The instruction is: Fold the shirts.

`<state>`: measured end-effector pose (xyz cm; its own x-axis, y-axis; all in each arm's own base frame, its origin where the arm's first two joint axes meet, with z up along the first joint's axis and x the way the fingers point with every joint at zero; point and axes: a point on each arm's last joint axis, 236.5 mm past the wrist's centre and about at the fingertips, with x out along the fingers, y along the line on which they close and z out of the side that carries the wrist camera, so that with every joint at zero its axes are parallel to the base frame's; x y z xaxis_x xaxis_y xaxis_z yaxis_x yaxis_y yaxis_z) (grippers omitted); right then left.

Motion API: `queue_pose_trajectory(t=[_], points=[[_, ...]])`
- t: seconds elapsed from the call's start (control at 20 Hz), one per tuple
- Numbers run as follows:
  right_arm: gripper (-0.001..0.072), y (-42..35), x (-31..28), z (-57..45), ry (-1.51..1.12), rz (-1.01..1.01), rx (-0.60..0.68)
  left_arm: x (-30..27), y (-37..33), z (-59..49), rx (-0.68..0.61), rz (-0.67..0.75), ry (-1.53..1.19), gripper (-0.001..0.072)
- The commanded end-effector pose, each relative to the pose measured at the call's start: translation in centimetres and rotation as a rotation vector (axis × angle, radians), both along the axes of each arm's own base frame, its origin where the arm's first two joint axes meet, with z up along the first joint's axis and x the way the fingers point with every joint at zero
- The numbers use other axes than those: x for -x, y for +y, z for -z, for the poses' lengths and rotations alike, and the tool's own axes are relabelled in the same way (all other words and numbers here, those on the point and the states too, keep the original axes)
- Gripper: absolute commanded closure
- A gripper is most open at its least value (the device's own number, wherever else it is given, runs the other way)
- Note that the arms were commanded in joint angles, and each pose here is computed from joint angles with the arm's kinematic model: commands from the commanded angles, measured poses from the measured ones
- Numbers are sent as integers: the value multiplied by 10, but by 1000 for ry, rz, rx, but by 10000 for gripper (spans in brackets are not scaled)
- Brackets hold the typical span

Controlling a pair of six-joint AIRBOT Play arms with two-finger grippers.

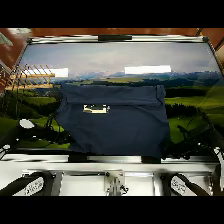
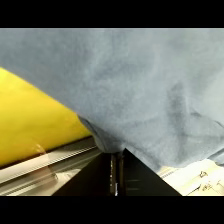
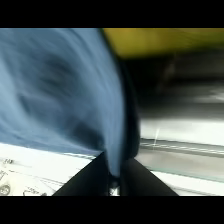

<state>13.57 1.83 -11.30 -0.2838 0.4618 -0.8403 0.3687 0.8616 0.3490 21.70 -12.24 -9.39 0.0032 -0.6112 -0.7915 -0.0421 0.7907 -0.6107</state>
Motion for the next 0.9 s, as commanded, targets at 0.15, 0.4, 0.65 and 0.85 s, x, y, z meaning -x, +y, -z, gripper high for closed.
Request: queue_pose_trajectory(t=[0.15,0.4,0.65,0.85], points=[[645,-4,-53,-35,-139,-52,6,-27,-8,-45,76,-1,-107,672],[645,-6,-145,-91,-427,1,21,-69,-2,-112,68,85,-262,673],[645,0,-214,-122,-662,-44,147,-112,30,-153,17,39,-412,673],[645,0,-252,-122,-699,-17,159,-150,66,-172,-9,-46,-454,674]])
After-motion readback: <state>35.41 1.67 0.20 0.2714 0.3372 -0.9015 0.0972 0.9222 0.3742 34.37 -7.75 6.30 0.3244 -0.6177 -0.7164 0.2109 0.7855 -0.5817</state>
